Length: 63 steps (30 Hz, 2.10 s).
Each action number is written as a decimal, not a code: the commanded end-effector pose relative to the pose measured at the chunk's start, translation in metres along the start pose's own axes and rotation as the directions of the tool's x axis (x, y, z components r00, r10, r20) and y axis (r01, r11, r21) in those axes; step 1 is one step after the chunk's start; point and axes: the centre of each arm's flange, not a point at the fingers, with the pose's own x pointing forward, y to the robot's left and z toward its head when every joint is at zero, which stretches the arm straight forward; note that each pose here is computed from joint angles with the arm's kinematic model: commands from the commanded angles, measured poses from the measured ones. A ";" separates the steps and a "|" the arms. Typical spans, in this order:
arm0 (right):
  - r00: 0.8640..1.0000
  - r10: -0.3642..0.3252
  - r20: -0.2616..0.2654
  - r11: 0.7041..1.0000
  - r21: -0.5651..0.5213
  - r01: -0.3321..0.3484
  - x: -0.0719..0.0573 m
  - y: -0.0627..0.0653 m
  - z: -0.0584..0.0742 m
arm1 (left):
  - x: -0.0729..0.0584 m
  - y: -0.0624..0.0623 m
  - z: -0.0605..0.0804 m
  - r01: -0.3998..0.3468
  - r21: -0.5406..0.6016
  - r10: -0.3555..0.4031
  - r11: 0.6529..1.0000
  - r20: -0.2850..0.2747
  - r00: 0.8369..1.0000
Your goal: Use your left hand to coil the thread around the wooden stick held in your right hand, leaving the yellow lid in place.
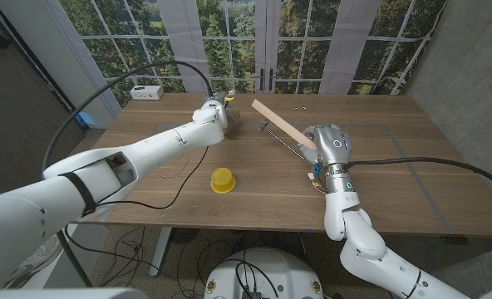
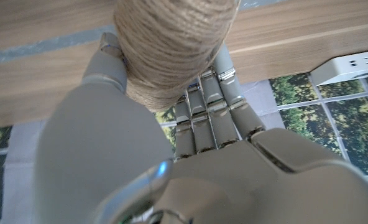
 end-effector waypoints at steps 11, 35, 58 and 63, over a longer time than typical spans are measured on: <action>0.999 0.024 0.026 0.999 0.043 -0.025 -0.013 0.002 0.003 | -0.036 0.089 -0.013 0.043 -0.387 0.049 0.921 0.224 0.973; 0.998 0.005 0.067 0.990 0.137 -0.014 -0.011 0.002 0.018 | -0.035 0.123 0.014 0.241 -0.712 0.131 0.659 0.424 0.896; 0.975 -0.115 0.189 0.973 0.220 0.072 0.031 -0.005 0.052 | -0.031 0.127 0.068 0.567 -0.630 0.038 0.530 0.686 0.726; 0.971 -0.123 0.205 0.972 0.220 0.076 0.035 -0.005 0.056 | -0.034 0.130 0.079 0.666 -0.529 -0.066 0.526 0.756 0.652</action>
